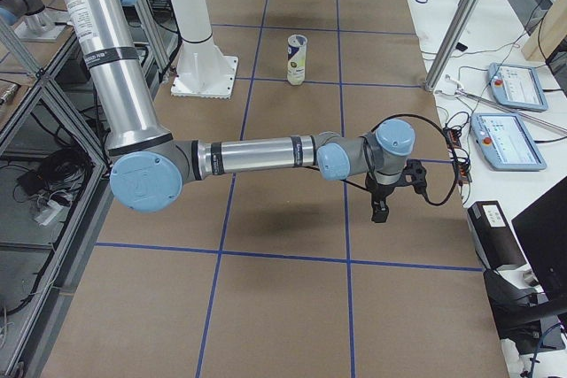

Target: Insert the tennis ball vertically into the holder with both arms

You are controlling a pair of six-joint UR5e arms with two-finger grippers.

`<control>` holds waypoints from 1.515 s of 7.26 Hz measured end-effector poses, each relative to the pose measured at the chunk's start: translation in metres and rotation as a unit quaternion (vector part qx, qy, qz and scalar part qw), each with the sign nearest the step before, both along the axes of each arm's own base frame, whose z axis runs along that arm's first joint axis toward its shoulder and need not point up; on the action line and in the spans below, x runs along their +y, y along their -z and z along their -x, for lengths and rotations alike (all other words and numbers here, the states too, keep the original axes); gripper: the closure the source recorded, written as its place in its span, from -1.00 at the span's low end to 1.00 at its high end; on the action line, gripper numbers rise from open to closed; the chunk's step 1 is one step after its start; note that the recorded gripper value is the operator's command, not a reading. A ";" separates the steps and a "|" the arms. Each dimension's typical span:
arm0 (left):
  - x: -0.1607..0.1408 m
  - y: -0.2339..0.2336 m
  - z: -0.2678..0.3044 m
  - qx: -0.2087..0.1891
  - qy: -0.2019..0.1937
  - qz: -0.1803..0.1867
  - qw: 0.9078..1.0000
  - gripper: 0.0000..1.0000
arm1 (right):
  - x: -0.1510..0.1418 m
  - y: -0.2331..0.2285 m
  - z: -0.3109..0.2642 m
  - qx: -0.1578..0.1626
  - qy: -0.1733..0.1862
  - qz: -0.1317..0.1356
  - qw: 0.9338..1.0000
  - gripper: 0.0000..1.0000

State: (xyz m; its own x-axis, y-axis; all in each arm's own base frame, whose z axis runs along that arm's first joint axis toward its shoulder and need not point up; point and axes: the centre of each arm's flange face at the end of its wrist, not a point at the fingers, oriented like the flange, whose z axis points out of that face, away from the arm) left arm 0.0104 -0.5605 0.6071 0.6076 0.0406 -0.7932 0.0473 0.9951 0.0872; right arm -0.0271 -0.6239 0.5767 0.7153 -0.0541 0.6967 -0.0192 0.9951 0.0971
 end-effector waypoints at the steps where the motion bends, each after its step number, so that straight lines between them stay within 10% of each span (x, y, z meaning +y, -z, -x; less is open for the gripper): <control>1: 0.006 0.027 0.007 -0.004 0.004 0.032 0.999 -1.00 | 0.005 -0.006 -0.003 0.000 -0.001 0.004 1.000 -0.98; 5: 0.040 0.056 0.024 -0.023 -0.022 0.002 1.000 -1.00 | 0.037 -0.029 -0.007 0.000 -0.001 0.014 1.000 -0.98; 8: 0.056 0.031 0.041 -0.110 -0.074 -0.066 0.989 -1.00 | 0.063 -0.017 -0.011 -0.001 -0.005 0.002 1.000 -0.99; 11: 0.076 0.000 0.038 -0.082 -0.093 -0.048 0.991 -1.00 | 0.071 -0.016 -0.013 0.001 -0.006 0.000 1.000 -0.99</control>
